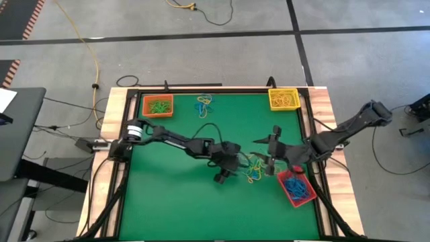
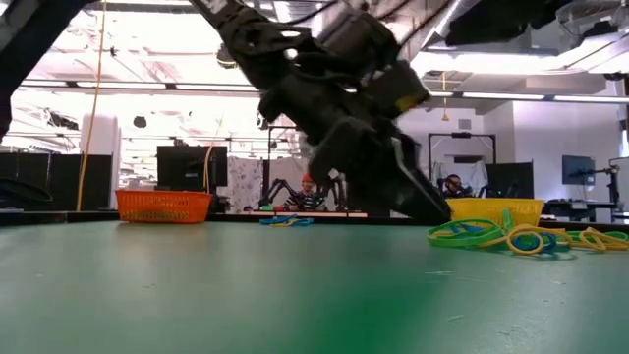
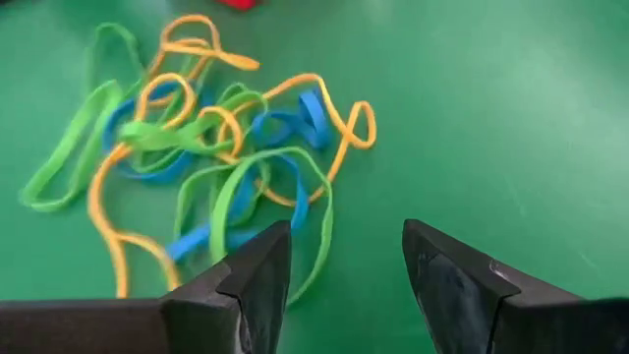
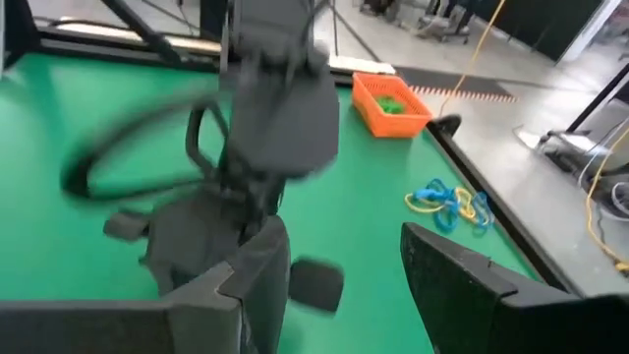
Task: Sort rubber bands into baskets
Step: Put the green rubber band into the orange bin
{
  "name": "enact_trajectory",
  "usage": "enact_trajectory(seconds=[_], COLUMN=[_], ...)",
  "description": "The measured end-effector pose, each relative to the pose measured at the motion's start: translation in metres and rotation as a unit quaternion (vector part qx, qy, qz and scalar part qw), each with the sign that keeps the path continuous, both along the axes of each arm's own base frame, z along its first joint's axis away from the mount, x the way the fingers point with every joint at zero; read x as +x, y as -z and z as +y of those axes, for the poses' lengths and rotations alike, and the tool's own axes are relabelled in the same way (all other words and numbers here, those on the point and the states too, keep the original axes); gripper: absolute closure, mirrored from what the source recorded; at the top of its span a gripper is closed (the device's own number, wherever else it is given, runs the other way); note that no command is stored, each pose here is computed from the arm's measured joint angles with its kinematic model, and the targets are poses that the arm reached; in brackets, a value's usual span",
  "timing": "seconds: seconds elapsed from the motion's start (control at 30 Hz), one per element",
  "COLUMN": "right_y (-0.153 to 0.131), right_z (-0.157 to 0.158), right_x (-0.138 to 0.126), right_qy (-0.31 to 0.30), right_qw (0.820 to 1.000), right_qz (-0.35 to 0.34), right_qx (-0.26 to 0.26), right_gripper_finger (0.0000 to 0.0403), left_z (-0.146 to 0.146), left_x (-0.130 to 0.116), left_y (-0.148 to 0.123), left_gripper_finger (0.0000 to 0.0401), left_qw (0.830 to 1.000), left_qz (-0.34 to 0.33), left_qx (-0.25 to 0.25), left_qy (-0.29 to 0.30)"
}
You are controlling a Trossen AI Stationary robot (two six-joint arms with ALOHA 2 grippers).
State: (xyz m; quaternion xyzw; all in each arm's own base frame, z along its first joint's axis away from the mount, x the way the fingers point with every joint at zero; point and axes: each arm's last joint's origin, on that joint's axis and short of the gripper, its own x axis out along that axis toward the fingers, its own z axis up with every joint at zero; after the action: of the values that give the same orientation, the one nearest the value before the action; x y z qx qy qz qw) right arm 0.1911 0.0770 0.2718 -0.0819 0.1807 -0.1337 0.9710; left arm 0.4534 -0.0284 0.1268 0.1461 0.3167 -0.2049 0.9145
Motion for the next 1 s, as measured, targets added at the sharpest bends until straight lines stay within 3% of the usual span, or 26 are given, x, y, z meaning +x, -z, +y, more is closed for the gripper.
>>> enact_trajectory(seconds=[0.13,0.33,0.43,0.63,0.83,1.0], right_y=[-0.004,-0.004,-0.004,-0.004,-0.004,-0.004], right_z=[0.004,0.007,0.007,0.007,0.007,0.007], right_x=[-0.006,-0.009,-0.009,-0.009,-0.009,-0.009], right_qy=[0.011,0.007,0.007,0.017,0.018,0.018], right_qw=[1.000,1.000,1.000,1.000,1.000,1.000], right_qz=[-0.013,-0.015,-0.015,-0.017,-0.017,-0.017], right_qx=[-0.010,-0.013,-0.013,-0.018,-0.018,-0.018], right_gripper_finger=[0.0180,0.0180,0.0180,0.0180,0.0180,0.0180], left_z=[-0.001,-0.001,0.000,0.001,-0.001,0.004], left_x=[0.015,0.031,0.031,0.026,0.020,0.003], left_y=[0.015,0.016,0.016,0.018,0.012,-0.011], left_gripper_finger=[0.0214,0.0232,0.0269,0.0386,0.0401,0.0401], left_qw=[0.999,0.999,0.998,0.996,0.994,0.986], left_qz=[0.037,0.050,0.055,0.084,0.104,0.154], left_qx=[0.000,-0.003,0.002,0.004,0.028,0.066], left_qy=[0.011,-0.003,0.000,0.017,0.016,-0.002])
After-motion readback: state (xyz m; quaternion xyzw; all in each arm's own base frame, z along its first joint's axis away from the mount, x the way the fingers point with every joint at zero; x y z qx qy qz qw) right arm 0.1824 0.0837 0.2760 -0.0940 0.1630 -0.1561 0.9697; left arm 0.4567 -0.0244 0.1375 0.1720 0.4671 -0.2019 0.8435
